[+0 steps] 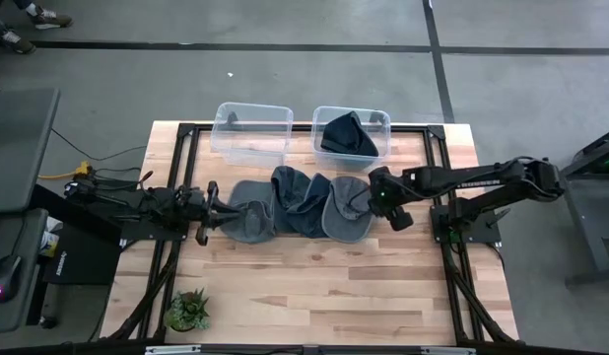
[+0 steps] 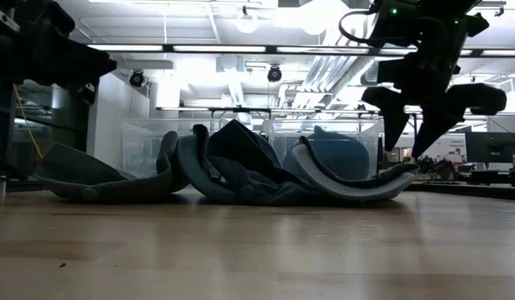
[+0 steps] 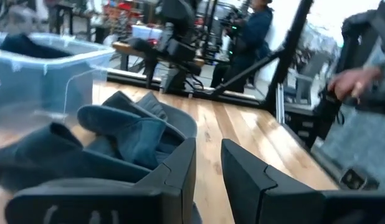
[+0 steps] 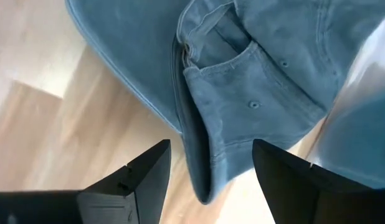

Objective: Pick & Place hat
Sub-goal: Put the right gray cap into the left transparent bin

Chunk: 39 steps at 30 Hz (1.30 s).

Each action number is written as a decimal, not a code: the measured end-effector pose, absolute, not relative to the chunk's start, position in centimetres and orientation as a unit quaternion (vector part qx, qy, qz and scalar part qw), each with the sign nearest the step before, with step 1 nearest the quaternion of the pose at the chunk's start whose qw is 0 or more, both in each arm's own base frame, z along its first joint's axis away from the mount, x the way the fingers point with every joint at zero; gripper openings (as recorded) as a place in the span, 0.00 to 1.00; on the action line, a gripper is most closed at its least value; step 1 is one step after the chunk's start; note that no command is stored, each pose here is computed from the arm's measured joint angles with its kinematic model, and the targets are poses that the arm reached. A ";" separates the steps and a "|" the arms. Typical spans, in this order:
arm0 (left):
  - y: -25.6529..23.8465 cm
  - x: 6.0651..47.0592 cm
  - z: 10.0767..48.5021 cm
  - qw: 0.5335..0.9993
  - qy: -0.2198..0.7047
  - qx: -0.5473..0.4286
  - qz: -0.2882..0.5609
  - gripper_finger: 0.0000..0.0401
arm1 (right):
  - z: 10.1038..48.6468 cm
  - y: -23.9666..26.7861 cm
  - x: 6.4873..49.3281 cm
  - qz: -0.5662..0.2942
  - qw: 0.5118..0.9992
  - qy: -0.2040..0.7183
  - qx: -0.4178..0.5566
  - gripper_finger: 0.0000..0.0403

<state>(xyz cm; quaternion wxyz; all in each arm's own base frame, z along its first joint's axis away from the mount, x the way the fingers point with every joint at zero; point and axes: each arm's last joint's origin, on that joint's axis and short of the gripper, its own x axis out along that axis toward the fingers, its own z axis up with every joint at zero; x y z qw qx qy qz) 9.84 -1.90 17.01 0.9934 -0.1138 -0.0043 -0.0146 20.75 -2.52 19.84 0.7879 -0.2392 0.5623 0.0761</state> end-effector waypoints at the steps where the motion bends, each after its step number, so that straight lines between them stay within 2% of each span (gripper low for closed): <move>1: -1.9 9.8 17.0 0.991 -0.005 -0.131 -0.011 0.18 | 19.8 -2.5 20.8 0.082 0.784 0.562 -0.250 0.55; 9: -1.6 9.8 16.9 0.976 -0.010 -0.213 0.037 0.18 | 19.4 -2.2 20.4 0.097 0.768 0.571 -0.274 0.55; 14: -1.6 9.8 16.9 0.976 -0.010 -0.212 0.038 0.18 | 18.0 -2.3 19.8 0.090 0.759 0.582 -0.277 0.55; 20: -1.6 9.8 16.9 0.976 -0.010 -0.212 0.039 0.18 | 18.0 -2.7 20.4 0.028 0.764 0.562 -0.316 0.55; 28: -1.6 9.8 16.9 0.976 -0.010 -0.212 0.039 0.18 | 17.8 -2.4 20.4 0.069 0.767 0.555 -0.314 0.55; 34: -1.6 9.8 16.9 0.976 -0.011 -0.213 0.039 0.18 | 16.1 -2.2 19.6 0.088 0.765 0.558 -0.309 0.55; 39: -1.6 9.8 16.9 0.976 -0.010 -0.213 0.037 0.18 | 15.5 -2.5 19.5 0.046 0.767 0.552 -0.324 0.55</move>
